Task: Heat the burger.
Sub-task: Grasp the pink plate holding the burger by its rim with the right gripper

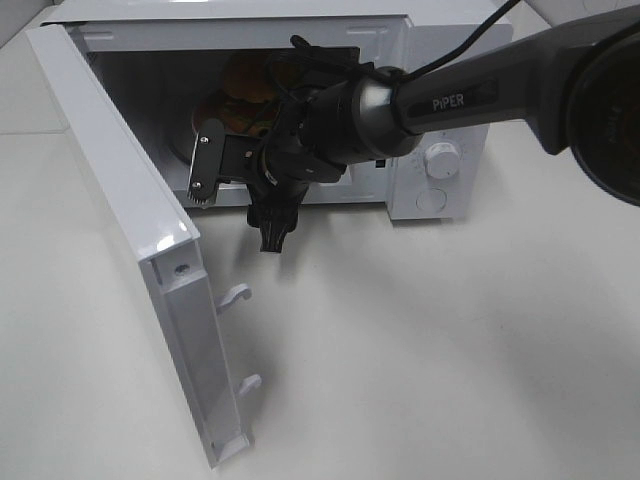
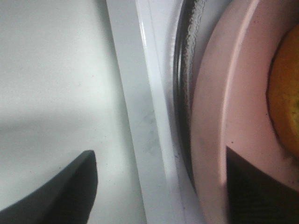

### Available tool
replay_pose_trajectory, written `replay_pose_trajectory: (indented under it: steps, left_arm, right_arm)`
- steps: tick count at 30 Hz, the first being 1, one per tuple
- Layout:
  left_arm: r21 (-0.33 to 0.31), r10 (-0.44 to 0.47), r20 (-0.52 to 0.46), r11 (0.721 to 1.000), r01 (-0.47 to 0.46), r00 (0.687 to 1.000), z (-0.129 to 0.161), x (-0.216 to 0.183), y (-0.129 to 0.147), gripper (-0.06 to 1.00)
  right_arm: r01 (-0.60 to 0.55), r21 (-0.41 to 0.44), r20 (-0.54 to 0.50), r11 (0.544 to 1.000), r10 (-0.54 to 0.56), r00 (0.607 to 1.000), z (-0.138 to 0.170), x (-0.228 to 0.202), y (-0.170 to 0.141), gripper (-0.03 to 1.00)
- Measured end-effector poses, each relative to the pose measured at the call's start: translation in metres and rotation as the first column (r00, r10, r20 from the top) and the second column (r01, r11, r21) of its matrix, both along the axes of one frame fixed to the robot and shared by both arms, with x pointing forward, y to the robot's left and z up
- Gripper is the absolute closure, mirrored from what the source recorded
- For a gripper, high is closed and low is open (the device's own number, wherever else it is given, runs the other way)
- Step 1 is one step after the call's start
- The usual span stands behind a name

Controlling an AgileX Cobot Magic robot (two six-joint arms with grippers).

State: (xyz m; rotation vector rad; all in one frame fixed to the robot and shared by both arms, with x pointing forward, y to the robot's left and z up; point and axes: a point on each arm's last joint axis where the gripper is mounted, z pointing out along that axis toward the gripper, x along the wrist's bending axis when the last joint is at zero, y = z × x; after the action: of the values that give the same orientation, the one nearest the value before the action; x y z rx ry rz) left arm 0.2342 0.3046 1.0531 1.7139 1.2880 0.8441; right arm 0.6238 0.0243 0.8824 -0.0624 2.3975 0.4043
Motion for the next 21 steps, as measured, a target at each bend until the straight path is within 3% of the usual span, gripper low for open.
replay_pose_trajectory:
  steps: [9, 11, 12, 13, 15, 16, 17, 18, 21]
  left_arm:
    - [0.0, 0.0, 0.0, 1.0, 0.0, 1.0, 0.0, 0.0, 0.0, 0.94]
    - [0.0, 0.0, 0.0, 1.0, 0.0, 1.0, 0.0, 0.0, 0.0, 0.94]
    - [0.0, 0.0, 0.0, 1.0, 0.0, 1.0, 0.0, 0.0, 0.0, 0.94]
    - [0.0, 0.0, 0.0, 1.0, 0.0, 1.0, 0.0, 0.0, 0.0, 0.94]
    - [0.0, 0.0, 0.0, 1.0, 0.0, 1.0, 0.0, 0.0, 0.0, 0.94]
    - [0.0, 0.0, 0.0, 1.0, 0.0, 1.0, 0.0, 0.0, 0.0, 0.94]
    - [0.0, 0.0, 0.0, 1.0, 0.0, 1.0, 0.0, 0.0, 0.0, 0.94]
    - [0.0, 0.0, 0.0, 1.0, 0.0, 1.0, 0.0, 0.0, 0.0, 0.94]
    - [0.0, 0.0, 0.0, 1.0, 0.0, 1.0, 0.0, 0.0, 0.0, 0.94]
  right_arm:
    - [0.003, -0.003, -0.005, 1.0, -0.003, 1.0, -0.0062, 0.0029, -0.0016, 0.35]
    - [0.001, -0.001, 0.003, 1.0, -0.001, 1.0, -0.005, 0.0054, -0.0031, 0.48]
    - [0.001, -0.001, 0.003, 1.0, -0.001, 1.0, -0.005, 0.0054, -0.0031, 0.48]
    - [-0.005, 0.0, 0.007, 1.0, 0.005, 1.0, -0.0045, 0.0057, -0.0027, 0.57]
    - [-0.007, 0.0, 0.01, 1.0, 0.007, 1.0, -0.0039, 0.006, -0.0024, 0.61]
    - [-0.01, 0.008, 0.016, 1.0, 0.01, 1.0, -0.0011, 0.0063, -0.0017, 0.73]
    - [-0.01, 0.008, 0.016, 1.0, 0.01, 1.0, -0.0011, 0.0063, -0.0017, 0.73]
    - [-0.01, 0.01, 0.018, 1.0, 0.01, 1.0, 0.0004, 0.0064, -0.0016, 0.82]
    - [-0.013, 0.004, 0.021, 1.0, 0.013, 1.0, 0.0009, 0.0064, -0.0018, 0.86]
